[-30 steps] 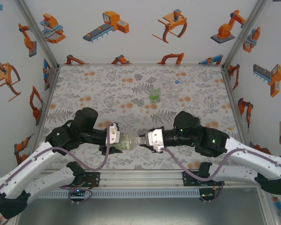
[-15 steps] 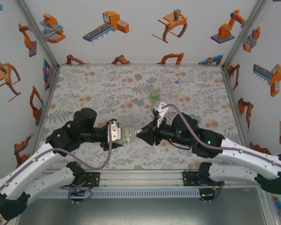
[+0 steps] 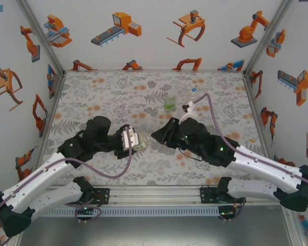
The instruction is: Screw on the bottle caps
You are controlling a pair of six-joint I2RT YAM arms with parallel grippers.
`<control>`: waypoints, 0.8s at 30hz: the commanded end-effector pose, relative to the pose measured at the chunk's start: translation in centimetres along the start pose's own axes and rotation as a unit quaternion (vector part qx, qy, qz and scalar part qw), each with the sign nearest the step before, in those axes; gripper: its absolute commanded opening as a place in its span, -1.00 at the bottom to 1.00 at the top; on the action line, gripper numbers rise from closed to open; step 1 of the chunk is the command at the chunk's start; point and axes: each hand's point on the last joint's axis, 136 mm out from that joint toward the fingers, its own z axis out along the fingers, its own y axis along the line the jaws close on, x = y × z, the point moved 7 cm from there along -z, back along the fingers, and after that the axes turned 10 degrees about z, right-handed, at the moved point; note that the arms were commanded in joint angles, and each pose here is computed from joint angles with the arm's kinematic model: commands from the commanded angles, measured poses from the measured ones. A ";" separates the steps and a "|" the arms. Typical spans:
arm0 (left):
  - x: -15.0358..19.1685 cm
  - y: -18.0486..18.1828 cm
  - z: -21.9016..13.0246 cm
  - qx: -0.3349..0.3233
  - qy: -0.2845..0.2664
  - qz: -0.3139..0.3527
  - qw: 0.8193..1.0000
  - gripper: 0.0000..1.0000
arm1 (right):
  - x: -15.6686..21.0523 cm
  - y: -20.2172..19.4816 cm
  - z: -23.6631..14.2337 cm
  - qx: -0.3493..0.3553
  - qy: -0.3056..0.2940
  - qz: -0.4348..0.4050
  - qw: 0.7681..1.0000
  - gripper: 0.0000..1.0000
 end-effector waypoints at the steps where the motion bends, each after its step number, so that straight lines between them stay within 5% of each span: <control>1: -4.3 1.5 -1.3 -0.025 -0.111 0.051 0.992 -1.00 | 0.2 -1.4 0.5 0.048 0.015 0.040 0.998 -1.00; 13: -4.4 -0.5 -1.3 0.058 -0.140 0.068 0.986 -1.00 | -0.4 -0.9 0.9 0.018 0.071 0.043 0.996 -1.00; 24: -3.2 0.5 -0.4 0.022 -0.087 0.053 0.995 -1.00 | -0.7 -0.1 1.0 0.025 0.076 0.031 0.996 -0.49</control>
